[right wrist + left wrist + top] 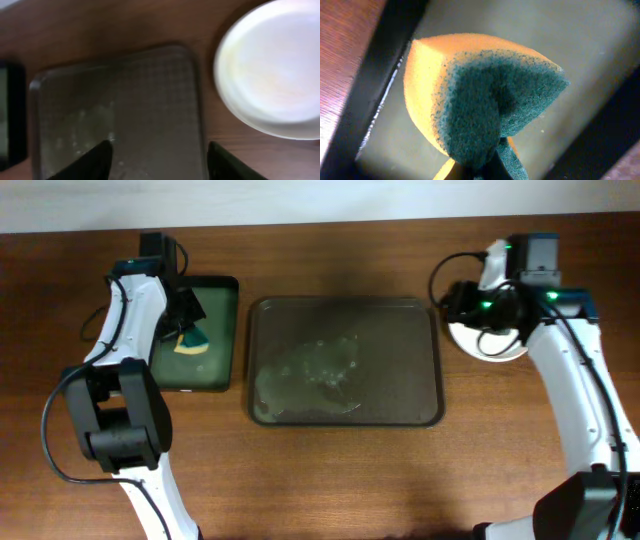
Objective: Clean dirty plates on tray and stack at the side
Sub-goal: 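Release the sponge in the water tray with the left gripper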
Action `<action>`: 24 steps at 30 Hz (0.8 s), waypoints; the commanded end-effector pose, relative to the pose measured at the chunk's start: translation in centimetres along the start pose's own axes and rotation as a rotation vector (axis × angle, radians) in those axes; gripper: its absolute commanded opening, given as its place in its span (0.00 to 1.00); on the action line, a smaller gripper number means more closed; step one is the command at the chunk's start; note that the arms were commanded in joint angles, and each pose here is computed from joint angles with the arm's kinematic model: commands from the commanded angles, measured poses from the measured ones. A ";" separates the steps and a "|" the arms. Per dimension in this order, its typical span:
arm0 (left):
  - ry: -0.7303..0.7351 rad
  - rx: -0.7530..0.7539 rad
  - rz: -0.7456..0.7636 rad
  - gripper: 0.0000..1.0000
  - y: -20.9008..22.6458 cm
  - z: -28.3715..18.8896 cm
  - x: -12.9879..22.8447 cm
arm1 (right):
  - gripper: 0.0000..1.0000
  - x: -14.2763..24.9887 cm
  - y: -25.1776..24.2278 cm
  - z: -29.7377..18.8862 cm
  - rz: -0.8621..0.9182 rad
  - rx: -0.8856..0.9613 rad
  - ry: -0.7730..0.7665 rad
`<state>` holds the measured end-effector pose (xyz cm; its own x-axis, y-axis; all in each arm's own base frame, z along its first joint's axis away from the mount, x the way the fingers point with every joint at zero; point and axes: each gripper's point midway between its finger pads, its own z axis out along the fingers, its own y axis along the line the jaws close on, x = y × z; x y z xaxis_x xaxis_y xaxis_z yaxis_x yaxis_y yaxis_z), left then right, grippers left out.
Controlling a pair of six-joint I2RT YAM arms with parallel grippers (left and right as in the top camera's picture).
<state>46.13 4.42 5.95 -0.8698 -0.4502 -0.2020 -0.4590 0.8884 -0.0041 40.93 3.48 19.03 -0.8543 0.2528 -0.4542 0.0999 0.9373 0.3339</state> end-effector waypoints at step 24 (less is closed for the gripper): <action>-0.213 0.269 0.077 1.00 -0.8 -15.9 -1.4 | 0.98 4.3 9.8 -7.3 -0.221 -0.152 -0.041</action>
<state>46.07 3.66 13.59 -0.8747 -0.4046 -0.2667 -0.3652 0.9122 -0.1861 36.48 12.09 21.99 -0.8785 0.0597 -0.4739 -0.1190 0.9336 0.3381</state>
